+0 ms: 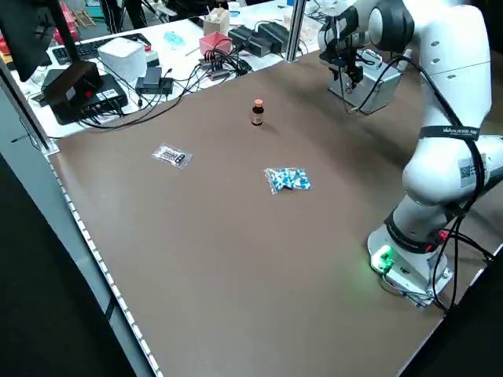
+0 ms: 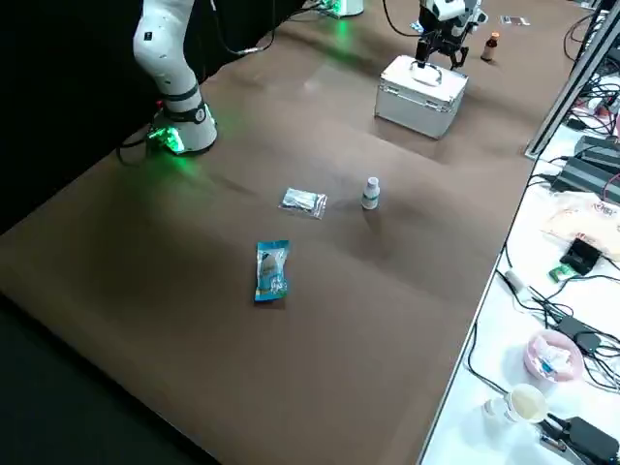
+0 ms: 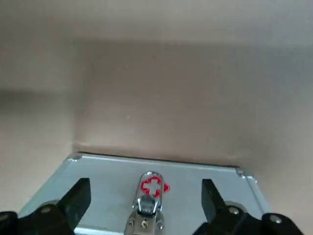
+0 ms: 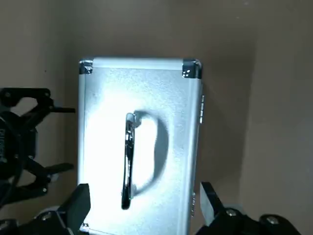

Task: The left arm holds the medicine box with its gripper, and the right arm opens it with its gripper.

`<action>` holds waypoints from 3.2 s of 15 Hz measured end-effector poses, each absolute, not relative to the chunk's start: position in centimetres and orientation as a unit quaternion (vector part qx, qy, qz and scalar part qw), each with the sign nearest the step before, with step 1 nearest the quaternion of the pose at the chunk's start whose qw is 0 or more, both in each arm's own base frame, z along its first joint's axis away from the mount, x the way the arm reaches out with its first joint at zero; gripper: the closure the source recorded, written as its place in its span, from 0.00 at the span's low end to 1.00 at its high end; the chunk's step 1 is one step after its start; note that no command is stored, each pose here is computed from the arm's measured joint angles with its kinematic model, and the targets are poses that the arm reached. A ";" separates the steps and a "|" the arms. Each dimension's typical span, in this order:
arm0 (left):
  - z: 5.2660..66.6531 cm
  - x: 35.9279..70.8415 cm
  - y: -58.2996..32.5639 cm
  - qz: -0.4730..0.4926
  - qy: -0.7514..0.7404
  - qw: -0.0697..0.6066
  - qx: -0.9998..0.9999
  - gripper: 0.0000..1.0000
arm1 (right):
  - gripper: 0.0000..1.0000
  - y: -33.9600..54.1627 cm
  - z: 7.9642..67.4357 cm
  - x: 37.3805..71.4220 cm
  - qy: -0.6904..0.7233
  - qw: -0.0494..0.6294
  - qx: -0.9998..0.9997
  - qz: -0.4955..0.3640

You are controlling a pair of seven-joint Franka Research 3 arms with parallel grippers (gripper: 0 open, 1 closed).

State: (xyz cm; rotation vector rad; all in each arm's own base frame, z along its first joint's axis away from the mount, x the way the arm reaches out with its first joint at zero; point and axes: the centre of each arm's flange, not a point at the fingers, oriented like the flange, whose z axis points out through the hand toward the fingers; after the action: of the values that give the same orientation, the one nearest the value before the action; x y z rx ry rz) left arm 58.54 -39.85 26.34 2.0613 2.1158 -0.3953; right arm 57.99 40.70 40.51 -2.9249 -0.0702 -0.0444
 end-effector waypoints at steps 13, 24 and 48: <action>25.0 57.7 -43.2 -0.142 0.694 0.082 0.701 0.06 | 0.01 41.6 37.6 58.0 -0.007 0.119 -0.993 0.002; 25.2 58.3 -42.8 -0.139 0.701 0.085 0.694 0.70 | 0.37 43.7 35.7 56.6 -0.008 0.113 -0.993 0.016; 25.2 58.3 -42.8 -0.139 0.705 0.084 0.690 0.70 | 0.64 43.8 36.2 57.2 0.014 0.135 -0.991 0.013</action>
State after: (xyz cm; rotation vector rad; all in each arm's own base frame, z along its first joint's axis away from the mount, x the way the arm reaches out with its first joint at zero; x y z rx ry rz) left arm 58.30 -42.78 25.18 2.0600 2.1034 -0.4149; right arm 57.18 43.81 36.21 -2.8708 0.0391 0.0388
